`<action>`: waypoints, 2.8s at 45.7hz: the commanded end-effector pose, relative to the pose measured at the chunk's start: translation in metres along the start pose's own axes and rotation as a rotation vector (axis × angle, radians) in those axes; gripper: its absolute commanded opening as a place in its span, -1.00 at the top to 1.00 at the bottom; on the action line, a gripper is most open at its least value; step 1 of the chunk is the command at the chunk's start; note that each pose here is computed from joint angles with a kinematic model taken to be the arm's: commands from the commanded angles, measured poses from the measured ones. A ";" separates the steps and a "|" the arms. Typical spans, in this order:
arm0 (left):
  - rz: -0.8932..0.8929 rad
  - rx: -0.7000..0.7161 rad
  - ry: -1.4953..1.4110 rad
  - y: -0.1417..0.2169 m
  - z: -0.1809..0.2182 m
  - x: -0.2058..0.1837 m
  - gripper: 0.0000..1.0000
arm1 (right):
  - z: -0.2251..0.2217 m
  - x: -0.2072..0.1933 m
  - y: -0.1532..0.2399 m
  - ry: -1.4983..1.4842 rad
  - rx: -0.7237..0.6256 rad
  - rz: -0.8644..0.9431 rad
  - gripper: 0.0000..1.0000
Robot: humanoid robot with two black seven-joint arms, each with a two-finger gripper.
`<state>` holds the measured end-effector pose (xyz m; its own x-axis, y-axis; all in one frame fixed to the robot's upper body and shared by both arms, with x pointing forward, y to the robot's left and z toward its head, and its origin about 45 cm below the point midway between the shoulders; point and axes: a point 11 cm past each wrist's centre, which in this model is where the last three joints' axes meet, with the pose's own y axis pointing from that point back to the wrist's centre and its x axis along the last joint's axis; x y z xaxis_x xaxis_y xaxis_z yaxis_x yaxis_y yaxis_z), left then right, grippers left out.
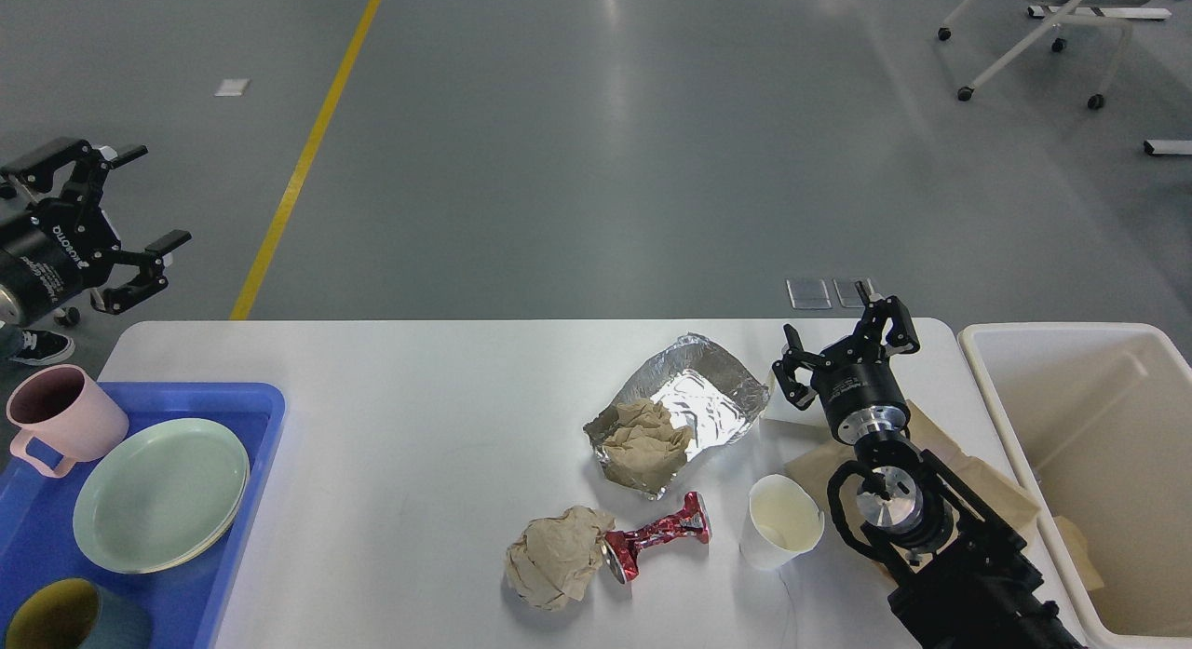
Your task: Tidy desktop
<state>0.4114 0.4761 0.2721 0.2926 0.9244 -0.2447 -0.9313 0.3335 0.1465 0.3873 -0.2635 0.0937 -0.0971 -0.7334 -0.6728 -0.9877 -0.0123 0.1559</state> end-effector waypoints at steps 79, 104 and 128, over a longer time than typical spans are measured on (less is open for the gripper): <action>0.157 -0.392 0.590 -0.009 -0.119 -0.045 -0.93 | -0.001 0.000 0.000 0.000 0.001 -0.001 -1.00; 0.167 -0.305 0.650 -0.016 -0.157 -0.066 -0.93 | 0.000 0.000 0.000 0.001 0.000 0.000 -1.00; 0.209 -0.457 0.664 -0.009 -0.155 -0.062 -0.93 | 0.000 0.000 0.000 0.001 0.000 0.000 -1.00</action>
<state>0.3687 0.3875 0.1381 0.0495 0.6153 -0.7868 -0.9910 -0.0681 -0.1156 0.3873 -0.2636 0.0937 -0.0972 -0.7336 -0.6725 -0.9877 -0.0121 0.1559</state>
